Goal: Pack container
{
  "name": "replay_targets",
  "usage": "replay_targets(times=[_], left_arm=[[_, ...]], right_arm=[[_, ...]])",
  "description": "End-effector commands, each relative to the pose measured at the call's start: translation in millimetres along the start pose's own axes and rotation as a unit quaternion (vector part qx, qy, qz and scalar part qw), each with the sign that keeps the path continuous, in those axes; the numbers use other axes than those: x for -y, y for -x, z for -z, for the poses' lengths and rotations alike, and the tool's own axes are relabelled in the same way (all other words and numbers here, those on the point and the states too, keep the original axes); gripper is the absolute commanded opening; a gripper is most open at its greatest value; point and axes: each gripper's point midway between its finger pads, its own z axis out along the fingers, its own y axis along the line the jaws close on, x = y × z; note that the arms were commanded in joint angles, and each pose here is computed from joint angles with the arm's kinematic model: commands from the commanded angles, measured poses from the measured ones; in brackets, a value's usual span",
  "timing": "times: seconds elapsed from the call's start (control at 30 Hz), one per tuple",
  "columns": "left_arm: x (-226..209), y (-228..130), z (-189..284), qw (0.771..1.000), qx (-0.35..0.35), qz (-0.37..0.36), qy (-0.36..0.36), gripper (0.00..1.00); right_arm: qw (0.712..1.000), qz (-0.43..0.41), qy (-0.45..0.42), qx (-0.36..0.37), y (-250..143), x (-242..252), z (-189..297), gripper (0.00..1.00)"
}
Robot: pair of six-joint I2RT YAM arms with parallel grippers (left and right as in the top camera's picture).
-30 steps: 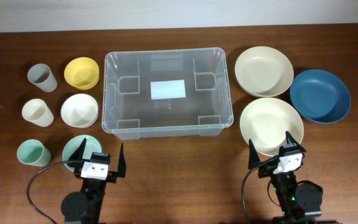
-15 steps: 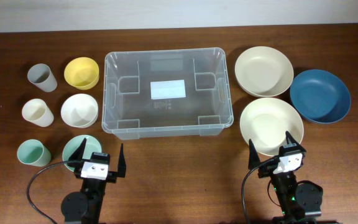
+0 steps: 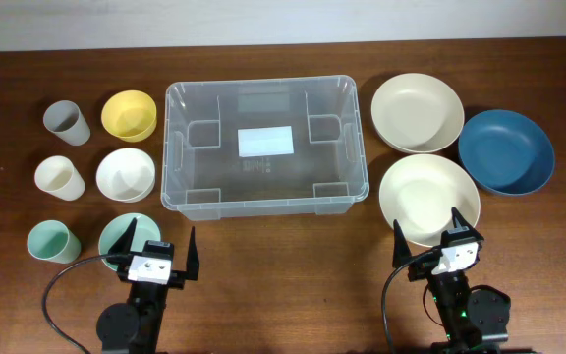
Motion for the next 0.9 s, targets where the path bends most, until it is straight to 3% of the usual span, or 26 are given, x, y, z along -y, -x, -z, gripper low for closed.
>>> replay_targets(times=[0.0,0.17,0.3,0.4,0.47,0.63,0.7,0.87], left_arm=[[-1,-2,0,1.000,-0.001,-0.004,0.003,1.00],[-1,-2,0,1.000,-0.001,-0.004,0.003,1.00],[-1,-2,0,1.000,-0.001,-0.004,0.003,1.00],[-1,-2,0,1.000,-0.001,-0.004,0.003,1.00],[-1,-2,0,1.000,-0.001,-0.004,0.003,1.00],[-1,-2,0,1.000,-0.001,-0.004,0.003,1.00],[-1,-2,0,1.000,-0.001,-0.004,0.003,1.00],[-1,-2,0,1.000,-0.001,-0.004,0.003,1.00]], right_arm=[[1.000,0.003,-0.007,0.000,-1,3,0,0.99],[1.000,0.006,0.004,0.026,24,-1,5,0.99],[0.997,0.012,-0.027,0.073,90,10,26,0.99],[0.995,0.008,-0.073,0.068,130,26,47,0.99],[0.994,0.004,-0.101,0.038,148,36,58,0.99],[0.984,-0.042,-0.119,-0.127,159,44,65,0.99],[0.976,-0.051,-0.082,-0.194,159,34,57,0.99],[0.956,-0.078,0.005,-0.283,152,7,29,0.99]])
